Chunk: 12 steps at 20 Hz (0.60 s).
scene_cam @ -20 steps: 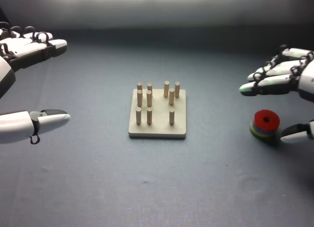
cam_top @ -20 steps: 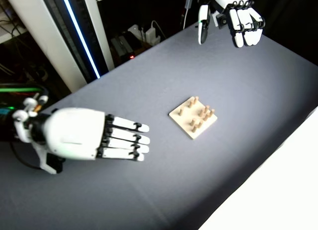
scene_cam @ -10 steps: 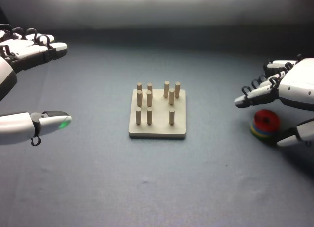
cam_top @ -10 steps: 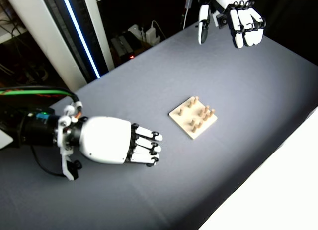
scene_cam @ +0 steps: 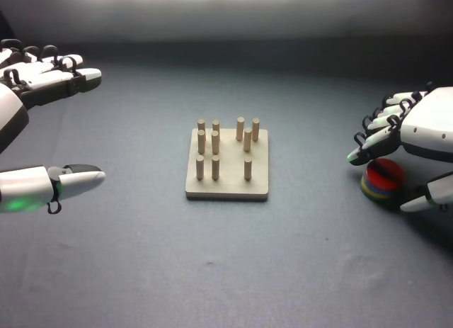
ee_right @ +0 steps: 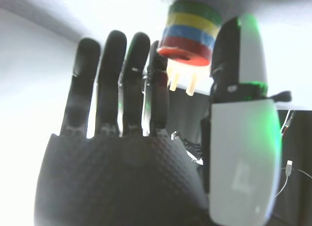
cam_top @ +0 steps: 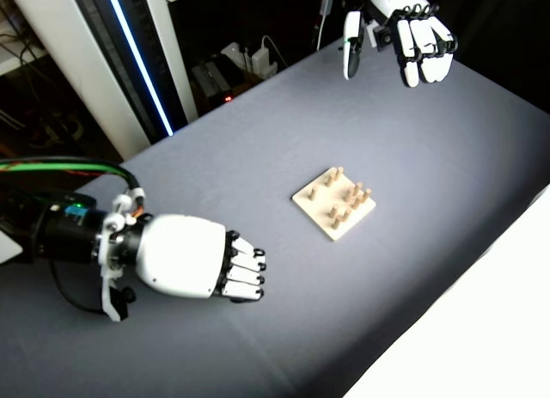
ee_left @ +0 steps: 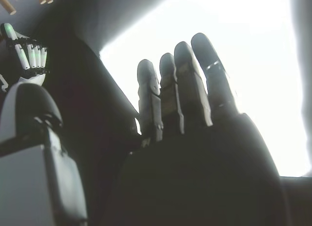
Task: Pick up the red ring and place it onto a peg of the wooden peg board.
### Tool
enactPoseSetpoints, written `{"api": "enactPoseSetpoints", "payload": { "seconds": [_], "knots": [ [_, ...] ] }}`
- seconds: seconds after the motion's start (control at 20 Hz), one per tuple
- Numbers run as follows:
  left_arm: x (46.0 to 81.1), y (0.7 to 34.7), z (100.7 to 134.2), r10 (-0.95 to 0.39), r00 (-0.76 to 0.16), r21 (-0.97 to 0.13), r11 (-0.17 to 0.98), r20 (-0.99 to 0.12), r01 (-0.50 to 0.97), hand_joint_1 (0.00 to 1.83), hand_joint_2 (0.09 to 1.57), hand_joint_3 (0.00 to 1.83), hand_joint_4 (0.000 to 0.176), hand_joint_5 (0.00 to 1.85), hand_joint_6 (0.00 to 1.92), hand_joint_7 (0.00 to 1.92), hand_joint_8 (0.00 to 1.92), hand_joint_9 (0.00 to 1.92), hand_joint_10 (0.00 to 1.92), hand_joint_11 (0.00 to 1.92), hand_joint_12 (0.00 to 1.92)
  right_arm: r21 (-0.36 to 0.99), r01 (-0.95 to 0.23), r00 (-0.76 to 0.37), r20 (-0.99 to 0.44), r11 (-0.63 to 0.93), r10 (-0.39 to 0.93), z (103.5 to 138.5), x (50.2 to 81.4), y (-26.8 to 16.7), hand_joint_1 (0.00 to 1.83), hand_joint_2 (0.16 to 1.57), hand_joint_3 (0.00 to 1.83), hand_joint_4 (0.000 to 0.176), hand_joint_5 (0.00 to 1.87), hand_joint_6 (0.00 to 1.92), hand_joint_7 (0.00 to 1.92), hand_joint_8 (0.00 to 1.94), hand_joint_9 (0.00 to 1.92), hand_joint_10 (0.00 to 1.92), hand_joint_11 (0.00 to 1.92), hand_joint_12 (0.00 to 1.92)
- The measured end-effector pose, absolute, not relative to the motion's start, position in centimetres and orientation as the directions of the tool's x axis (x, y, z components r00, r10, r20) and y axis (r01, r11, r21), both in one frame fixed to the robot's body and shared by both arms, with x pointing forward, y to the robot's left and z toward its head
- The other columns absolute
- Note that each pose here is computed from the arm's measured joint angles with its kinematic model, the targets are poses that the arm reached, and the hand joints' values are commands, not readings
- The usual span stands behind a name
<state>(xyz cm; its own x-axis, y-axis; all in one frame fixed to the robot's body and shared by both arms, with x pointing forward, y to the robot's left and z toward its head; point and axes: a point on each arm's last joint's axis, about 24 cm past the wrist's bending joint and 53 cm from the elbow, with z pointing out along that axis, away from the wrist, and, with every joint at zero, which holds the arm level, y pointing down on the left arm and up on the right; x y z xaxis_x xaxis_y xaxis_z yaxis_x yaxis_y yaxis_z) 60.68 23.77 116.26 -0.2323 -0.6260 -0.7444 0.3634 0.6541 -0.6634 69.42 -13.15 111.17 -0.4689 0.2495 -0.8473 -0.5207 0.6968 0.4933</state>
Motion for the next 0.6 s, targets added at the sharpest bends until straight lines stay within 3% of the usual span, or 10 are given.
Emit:
{"api": "enactPoseSetpoints", "payload": {
  "seconds": [0.1,0.15,0.2,0.25,0.3,0.35,0.4,0.45,0.5,0.6],
  "knots": [
    [60.69,23.78,116.27,-0.627,-0.232,-0.664,0.653,-0.744,0.363,0.68,1.0,0.0,0.0,0.41,0.0,0.29,0.0,0.3,0.0,0.0,0.93,0.493,-0.52,-0.469,-0.847,0.697,0.249,111.17,69.43,-13.16,1.06,0.96,0.0,0.023,0.68,0.0,0.58,0.4,0.46,0.8,0.2,1.5],
    [60.69,23.78,116.27,-0.627,-0.232,-0.664,0.653,-0.744,0.363,0.65,1.0,0.0,0.015,0.41,0.0,0.3,0.0,0.32,0.01,0.0,0.97,0.494,-0.52,-0.47,-0.847,0.697,0.249,111.14,69.42,-13.12,1.09,0.96,0.0,0.0,0.73,0.0,0.64,0.35,0.5,0.77,0.24,1.48],
    [60.69,23.78,116.27,-0.627,-0.232,-0.664,0.653,-0.744,0.363,0.62,1.0,0.0,0.019,0.41,0.0,0.3,0.0,0.32,0.01,0.0,1.0,0.494,-0.521,-0.47,-0.847,0.696,0.249,111.14,69.41,-13.1,1.09,0.96,0.0,0.003,0.75,0.0,0.67,0.32,0.51,0.77,0.23,1.48],
    [60.69,23.78,116.27,-0.627,-0.232,-0.665,0.653,-0.743,0.363,0.62,1.0,0.0,0.005,0.42,0.0,0.31,0.0,0.33,0.01,0.0,1.0,0.494,-0.521,-0.47,-0.847,0.696,0.25,111.14,69.41,-13.1,1.12,0.98,0.0,0.0,0.81,0.01,0.74,0.28,0.55,0.74,0.25,1.43],
    [60.68,23.77,116.26,-0.627,-0.233,-0.665,0.653,-0.743,0.363,0.65,1.01,0.0,0.01,0.42,0.0,0.29,0.0,0.31,0.0,0.0,0.97,0.494,-0.521,-0.469,-0.847,0.696,0.249,111.14,69.41,-13.1,1.16,1.0,0.0,0.0,0.89,0.02,0.85,0.2,0.65,0.63,0.29,1.34],
    [60.69,23.78,116.26,-0.628,-0.233,-0.666,0.652,-0.743,0.362,0.65,1.01,0.0,0.002,0.42,0.0,0.29,0.0,0.3,0.0,0.0,0.97,0.494,-0.521,-0.469,-0.847,0.696,0.249,111.14,69.41,-13.1,1.15,1.07,0.0,0.0,1.01,0.7,0.96,0.1,0.76,0.44,0.31,1.24],
    [60.69,23.78,116.27,-0.629,-0.233,-0.666,0.652,-0.742,0.362,0.67,1.0,0.0,0.0,0.42,0.0,0.3,0.0,0.31,0.0,0.0,0.97,0.494,-0.521,-0.47,-0.847,0.696,0.25,111.15,69.41,-13.1,1.22,1.07,0.0,0.0,1.01,0.9,1.11,0.56,0.93,0.42,0.48,1.26],
    [60.68,23.77,116.26,-0.629,-0.234,-0.667,0.651,-0.742,0.362,0.68,0.99,0.0,0.003,0.42,0.0,0.3,0.0,0.29,0.0,0.0,0.93,0.495,-0.52,-0.47,-0.846,0.696,0.251,111.16,69.42,-13.1,1.35,1.07,0.0,0.0,1.02,0.92,1.19,0.57,0.95,0.95,0.61,1.28],
    [60.68,23.77,116.27,-0.629,-0.234,-0.667,0.651,-0.741,0.363,0.69,1.0,0.0,0.0,0.43,0.0,0.31,0.0,0.3,0.01,0.0,0.94,0.496,-0.52,-0.47,-0.846,0.696,0.253,111.18,69.43,-13.11,1.38,1.06,0.0,0.0,1.01,0.92,1.2,0.59,0.95,1.07,0.66,1.29],
    [60.68,23.77,116.26,-0.629,-0.234,-0.667,0.651,-0.741,0.362,0.67,1.0,0.0,0.0,0.42,0.0,0.32,0.0,0.31,0.01,0.0,0.93,0.497,-0.519,-0.47,-0.845,0.695,0.253,111.17,69.43,-13.1,1.39,1.06,0.0,0.0,1.02,0.83,1.17,0.65,0.97,1.14,0.72,1.31]
  ]
}}
